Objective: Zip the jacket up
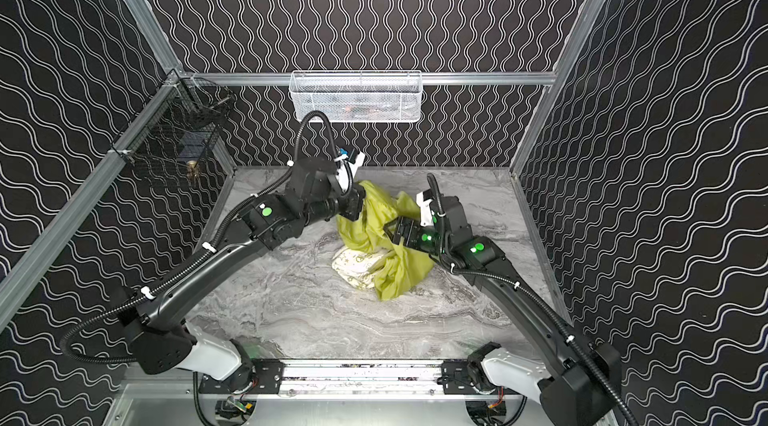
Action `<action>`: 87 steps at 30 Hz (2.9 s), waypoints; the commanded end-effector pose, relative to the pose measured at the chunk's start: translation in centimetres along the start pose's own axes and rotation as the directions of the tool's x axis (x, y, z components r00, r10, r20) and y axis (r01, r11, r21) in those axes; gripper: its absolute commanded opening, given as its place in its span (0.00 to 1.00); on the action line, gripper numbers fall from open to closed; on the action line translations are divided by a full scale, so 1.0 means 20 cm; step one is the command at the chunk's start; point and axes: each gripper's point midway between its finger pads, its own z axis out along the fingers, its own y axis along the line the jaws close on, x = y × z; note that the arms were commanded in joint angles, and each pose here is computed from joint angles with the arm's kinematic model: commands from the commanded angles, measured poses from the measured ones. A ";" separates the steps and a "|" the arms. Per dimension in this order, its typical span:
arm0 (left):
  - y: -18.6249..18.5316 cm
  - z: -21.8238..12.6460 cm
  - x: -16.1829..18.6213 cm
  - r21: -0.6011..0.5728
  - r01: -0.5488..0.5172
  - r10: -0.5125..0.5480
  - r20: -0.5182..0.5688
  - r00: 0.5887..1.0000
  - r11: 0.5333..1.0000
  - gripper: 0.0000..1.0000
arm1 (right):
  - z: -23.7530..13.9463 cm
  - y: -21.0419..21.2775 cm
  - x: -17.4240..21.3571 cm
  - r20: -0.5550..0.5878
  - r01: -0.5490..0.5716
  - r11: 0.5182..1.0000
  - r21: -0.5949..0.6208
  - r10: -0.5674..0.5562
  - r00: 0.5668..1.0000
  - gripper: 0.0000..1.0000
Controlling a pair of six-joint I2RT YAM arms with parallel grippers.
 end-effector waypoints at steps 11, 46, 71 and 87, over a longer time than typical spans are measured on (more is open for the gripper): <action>0.14 -0.07 -0.25 -0.046 -0.022 0.025 0.074 0.997 0.999 0.00 | 0.04 -0.14 0.38 -0.059 -0.093 0.991 -0.093 0.087 0.994 0.89; 0.34 -0.43 -0.48 -0.242 -0.085 0.134 0.196 0.971 0.967 0.00 | -0.06 0.06 -0.14 0.194 0.091 0.991 0.095 -0.109 0.975 0.00; 0.50 -0.66 -0.55 -0.459 -0.167 0.277 0.183 0.943 0.872 0.00 | -0.65 0.54 -0.63 0.371 0.256 0.966 -0.040 -0.223 0.902 0.00; 0.75 -0.30 -0.16 -0.521 -0.221 0.188 -0.117 0.975 0.825 0.00 | -0.42 0.19 -0.67 0.226 0.110 0.994 -0.002 -0.106 0.968 0.00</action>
